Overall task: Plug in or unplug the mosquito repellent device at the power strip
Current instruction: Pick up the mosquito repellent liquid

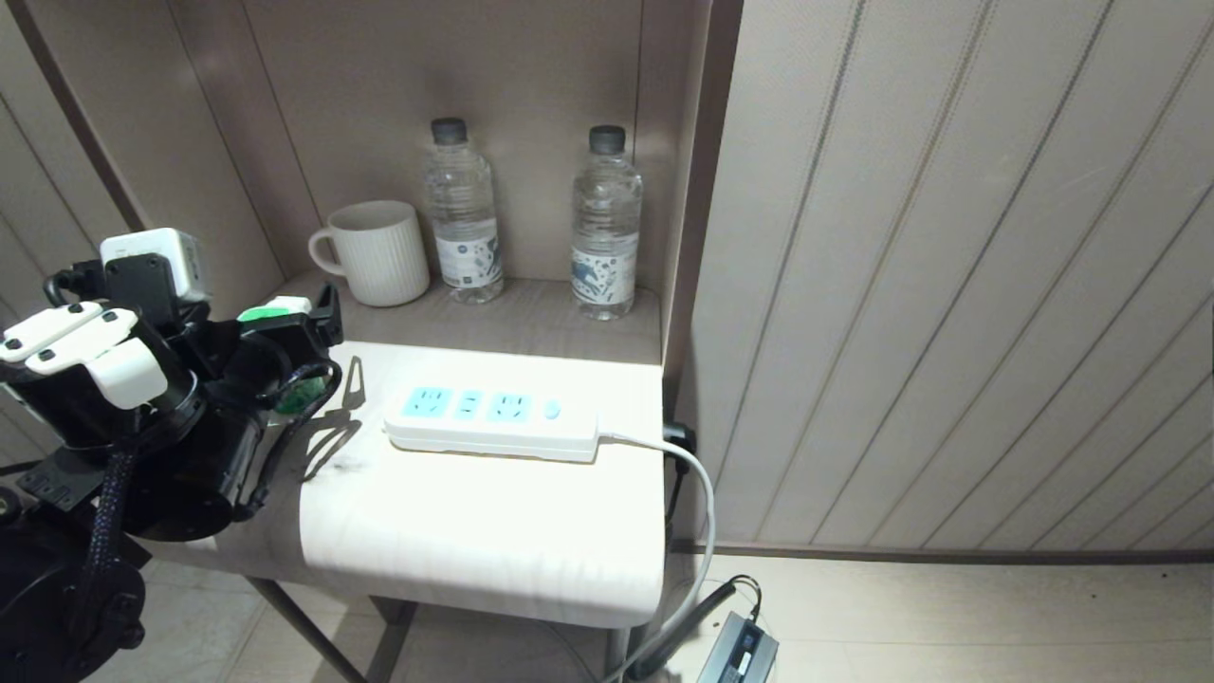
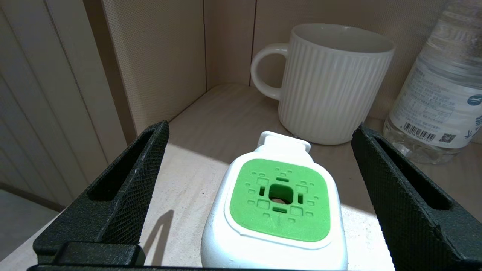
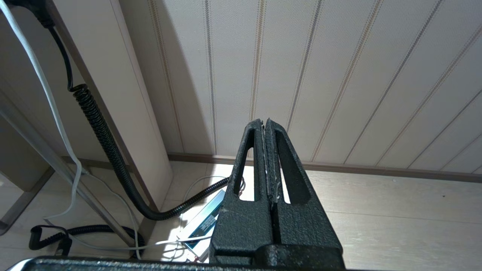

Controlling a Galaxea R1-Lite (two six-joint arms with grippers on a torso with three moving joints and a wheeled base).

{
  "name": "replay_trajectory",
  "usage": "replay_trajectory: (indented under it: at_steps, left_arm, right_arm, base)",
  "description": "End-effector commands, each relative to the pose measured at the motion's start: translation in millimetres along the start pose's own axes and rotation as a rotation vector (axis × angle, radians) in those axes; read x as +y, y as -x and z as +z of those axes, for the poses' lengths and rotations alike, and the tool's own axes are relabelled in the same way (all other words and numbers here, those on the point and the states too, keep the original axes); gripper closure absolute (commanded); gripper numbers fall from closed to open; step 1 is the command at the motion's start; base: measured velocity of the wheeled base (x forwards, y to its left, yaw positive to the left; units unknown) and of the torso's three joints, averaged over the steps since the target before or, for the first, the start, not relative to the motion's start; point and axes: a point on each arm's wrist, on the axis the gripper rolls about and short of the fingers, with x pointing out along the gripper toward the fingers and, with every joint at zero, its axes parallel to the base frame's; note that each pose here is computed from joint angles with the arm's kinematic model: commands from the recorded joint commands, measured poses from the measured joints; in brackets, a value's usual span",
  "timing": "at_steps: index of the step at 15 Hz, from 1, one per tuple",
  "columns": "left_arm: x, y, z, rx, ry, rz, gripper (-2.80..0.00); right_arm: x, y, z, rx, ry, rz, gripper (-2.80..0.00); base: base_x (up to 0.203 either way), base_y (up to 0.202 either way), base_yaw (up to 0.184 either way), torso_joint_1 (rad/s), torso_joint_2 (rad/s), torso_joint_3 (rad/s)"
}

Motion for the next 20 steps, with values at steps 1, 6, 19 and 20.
replay_trajectory:
  at_steps: [1, 6, 19, 20]
  left_arm:
    - [-0.2, -0.4, 0.6, -0.006, 0.004, 0.002, -2.8]
    - [-0.2, -0.5, 2.9, -0.014, 0.009, 0.004, -2.8]
    - [1.3, 2.9, 11.1, -0.034, 0.013, 0.005, 0.0]
    - [3.8, 6.3, 22.2, -0.058, 0.012, 0.007, 0.0]
  right_arm:
    - [0.0, 0.0, 0.0, 0.0, 0.0, 0.001, 0.0]
    - [0.0, 0.0, 0.0, 0.0, 0.0, -0.001, 0.0]
    - [0.0, 0.0, 0.0, 0.0, 0.0, -0.001, 0.0]
    - [0.0, 0.0, 0.0, 0.0, 0.0, -0.001, 0.0]
  base:
    - [0.0, 0.0, 0.0, 0.0, 0.0, 0.0]
    - [0.0, 0.0, 0.0, 0.0, 0.0, 0.0]
    - [0.0, 0.0, 0.0, 0.0, 0.0, 0.0]
    - [0.0, 0.0, 0.0, 0.0, 0.0, 0.0]
